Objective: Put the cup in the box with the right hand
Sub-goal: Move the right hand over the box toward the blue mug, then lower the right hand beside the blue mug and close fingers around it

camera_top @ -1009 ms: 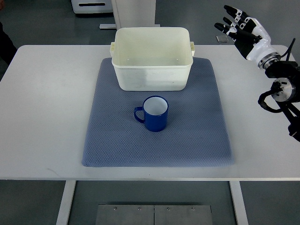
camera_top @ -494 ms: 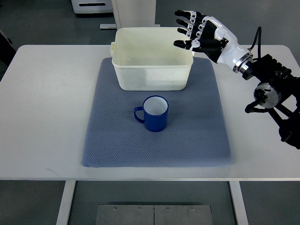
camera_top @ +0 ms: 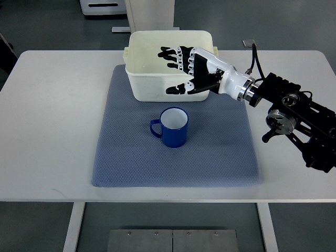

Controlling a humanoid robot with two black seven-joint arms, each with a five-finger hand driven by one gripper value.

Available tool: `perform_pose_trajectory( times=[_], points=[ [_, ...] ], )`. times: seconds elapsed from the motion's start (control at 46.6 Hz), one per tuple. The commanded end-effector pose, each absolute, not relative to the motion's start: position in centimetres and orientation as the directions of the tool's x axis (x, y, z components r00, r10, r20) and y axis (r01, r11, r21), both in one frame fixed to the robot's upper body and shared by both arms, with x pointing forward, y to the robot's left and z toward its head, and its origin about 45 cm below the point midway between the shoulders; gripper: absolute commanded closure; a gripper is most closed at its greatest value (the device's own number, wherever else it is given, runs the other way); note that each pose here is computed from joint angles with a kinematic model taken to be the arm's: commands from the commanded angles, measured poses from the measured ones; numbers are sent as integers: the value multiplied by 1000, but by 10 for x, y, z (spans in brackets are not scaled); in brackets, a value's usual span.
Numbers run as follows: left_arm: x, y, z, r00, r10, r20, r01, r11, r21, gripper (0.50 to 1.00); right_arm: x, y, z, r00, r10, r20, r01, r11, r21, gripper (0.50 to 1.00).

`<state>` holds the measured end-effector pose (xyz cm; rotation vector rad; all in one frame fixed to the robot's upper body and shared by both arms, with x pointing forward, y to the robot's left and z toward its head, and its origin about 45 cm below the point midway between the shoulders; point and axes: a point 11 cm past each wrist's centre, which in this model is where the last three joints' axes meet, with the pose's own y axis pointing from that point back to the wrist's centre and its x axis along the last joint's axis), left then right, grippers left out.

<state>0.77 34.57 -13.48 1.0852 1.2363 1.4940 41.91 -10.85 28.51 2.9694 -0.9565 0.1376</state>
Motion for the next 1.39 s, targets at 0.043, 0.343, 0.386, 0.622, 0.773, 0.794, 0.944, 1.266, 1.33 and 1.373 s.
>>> perform_pose_trajectory(
  times=[0.043,0.343,0.386,0.622,0.773,0.794,0.944,1.266,1.33,1.373],
  points=[
    [7,346,-135,-224,971,85,-97,-109,989,500,413,-104,274,822,-560,107,-565,-825,26,502],
    [8,346,-135,-224,971,86,-98,-110,989,500,406,-95,254,837,-537,107,-545,-835,73,502],
    [7,346,-135,-223,971,85,-97,-109,989,500,406,-96,251,835,-539,107,-548,-833,82,502],
    [7,346,-135,-223,971,85,-97,-109,989,500,410,-104,230,815,-572,92,-579,-805,127,507],
    [7,346,-135,-223,971,85,-97,-109,989,500,413,-112,218,801,-593,85,-599,-786,154,507],
    [8,346,-135,-224,971,86,-98,-110,989,500,413,-113,218,800,-594,86,-600,-785,153,507],
    [8,346,-135,-224,971,86,-98,-110,989,500,407,-110,210,812,-577,90,-583,-797,159,507],
    [8,346,-135,-223,971,85,-98,-109,989,500,399,-113,191,809,-583,76,-586,-788,188,507],
    [8,346,-135,-223,971,85,-98,-109,989,500,399,-115,186,802,-592,82,-595,-779,199,507],
    [8,346,-135,-224,971,86,-98,-110,989,500,400,-116,186,797,-598,85,-602,-774,198,507]
  ],
)
